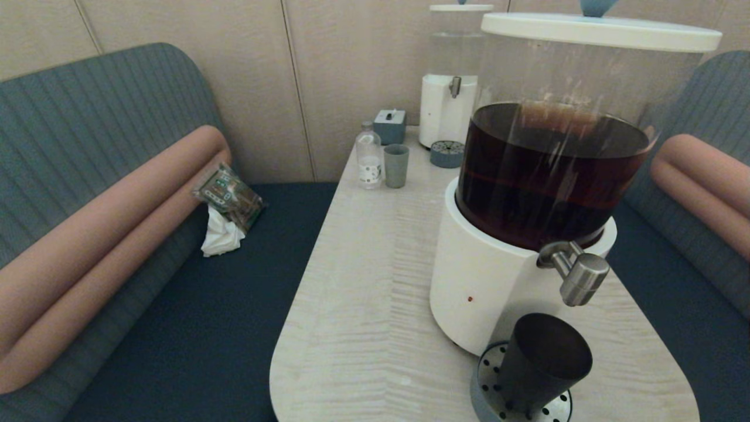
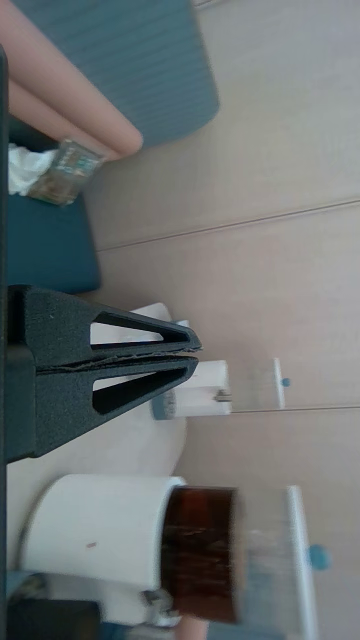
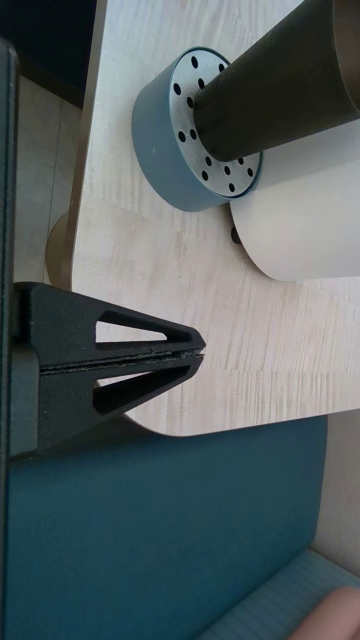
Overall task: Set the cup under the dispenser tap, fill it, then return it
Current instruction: Turn on the faucet
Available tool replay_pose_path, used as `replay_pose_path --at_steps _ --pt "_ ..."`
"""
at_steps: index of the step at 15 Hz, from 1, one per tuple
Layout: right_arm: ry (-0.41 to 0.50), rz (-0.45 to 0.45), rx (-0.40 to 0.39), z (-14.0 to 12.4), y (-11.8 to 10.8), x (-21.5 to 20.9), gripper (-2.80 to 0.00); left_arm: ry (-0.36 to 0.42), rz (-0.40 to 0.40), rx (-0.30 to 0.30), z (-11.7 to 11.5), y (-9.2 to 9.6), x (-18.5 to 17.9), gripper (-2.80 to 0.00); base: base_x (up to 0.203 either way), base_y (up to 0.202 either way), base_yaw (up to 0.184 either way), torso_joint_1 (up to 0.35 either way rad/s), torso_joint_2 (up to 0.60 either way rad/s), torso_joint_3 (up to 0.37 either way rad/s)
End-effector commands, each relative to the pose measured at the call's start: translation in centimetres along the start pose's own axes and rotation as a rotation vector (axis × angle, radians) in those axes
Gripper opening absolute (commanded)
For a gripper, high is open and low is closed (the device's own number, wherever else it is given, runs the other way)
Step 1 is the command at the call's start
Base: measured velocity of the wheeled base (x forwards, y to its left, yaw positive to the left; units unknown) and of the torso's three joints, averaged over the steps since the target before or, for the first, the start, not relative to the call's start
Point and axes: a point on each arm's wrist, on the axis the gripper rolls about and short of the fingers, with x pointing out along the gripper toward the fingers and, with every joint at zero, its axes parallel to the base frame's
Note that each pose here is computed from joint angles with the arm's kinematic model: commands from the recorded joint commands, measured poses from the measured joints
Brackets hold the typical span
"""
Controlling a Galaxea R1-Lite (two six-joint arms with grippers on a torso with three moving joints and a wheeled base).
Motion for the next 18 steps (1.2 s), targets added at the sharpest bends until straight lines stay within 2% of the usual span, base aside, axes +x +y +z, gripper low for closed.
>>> replay_pose_path --at_steps 1,3,5,7,8,10,11,12,14,16,18 --pt "0.002 0.0 0.0 -0.2 0.0 0.0 -2.8 0.0 0.0 0.014 -1.5 -0.6 -2.6 -2.8 0.0 0.0 0.0 0.0 0.0 0.0" --pt "0.002 0.0 0.0 -0.2 0.0 0.0 -2.8 0.065 0.016 0.042 -4.2 -0.6 -2.7 -2.8 0.0 0.0 0.0 0.0 0.0 0.0" --pt "0.002 0.0 0.0 -0.2 0.0 0.0 -2.8 0.169 0.032 0.041 -8.3 -0.5 -2.5 -2.8 0.0 0.0 0.0 0.0 0.0 0.0" --pt "0.002 0.0 0.0 -0.2 0.0 0.0 -2.8 0.316 0.046 0.025 -12.6 -0.5 -3.1 -2.8 0.0 0.0 0.0 0.0 0.0 0.0" --pt "0.002 0.0 0.0 -0.2 0.0 0.0 -2.8 0.391 0.07 0.025 -13.7 -0.5 -3.5 -2.8 0.0 0.0 0.0 0.0 0.0 0.0" --pt "0.002 0.0 0.0 -0.2 0.0 0.0 -2.8 0.462 0.176 0.046 -14.1 -0.3 -3.7 -2.8 0.0 0.0 0.0 0.0 0.0 0.0" --pt "0.002 0.0 0.0 -0.2 0.0 0.0 -2.8 0.519 0.197 0.043 -14.6 -0.3 -4.0 -2.8 0.0 0.0 0.0 0.0 0.0 0.0" --pt "0.002 0.0 0.0 -0.2 0.0 0.0 -2.8 0.55 0.204 0.033 -14.8 -0.3 -4.1 -2.8 0.0 0.0 0.0 0.0 0.0 0.0" --pt "0.002 0.0 0.0 -0.2 0.0 0.0 -2.8 0.565 0.204 0.024 -14.9 -0.3 -4.2 -2.8 0.0 0.0 0.0 0.0 0.0 0.0" --pt "0.002 0.0 0.0 -0.2 0.0 0.0 -2.8 0.615 0.229 -0.044 -15.0 -0.4 -4.5 -2.8 0.0 0.0 0.0 0.0 0.0 0.0" --pt "0.002 0.0 0.0 -0.2 0.0 0.0 -2.8 0.624 0.232 -0.046 -15.0 -0.4 -4.4 -2.8 0.0 0.0 0.0 0.0 0.0 0.0"
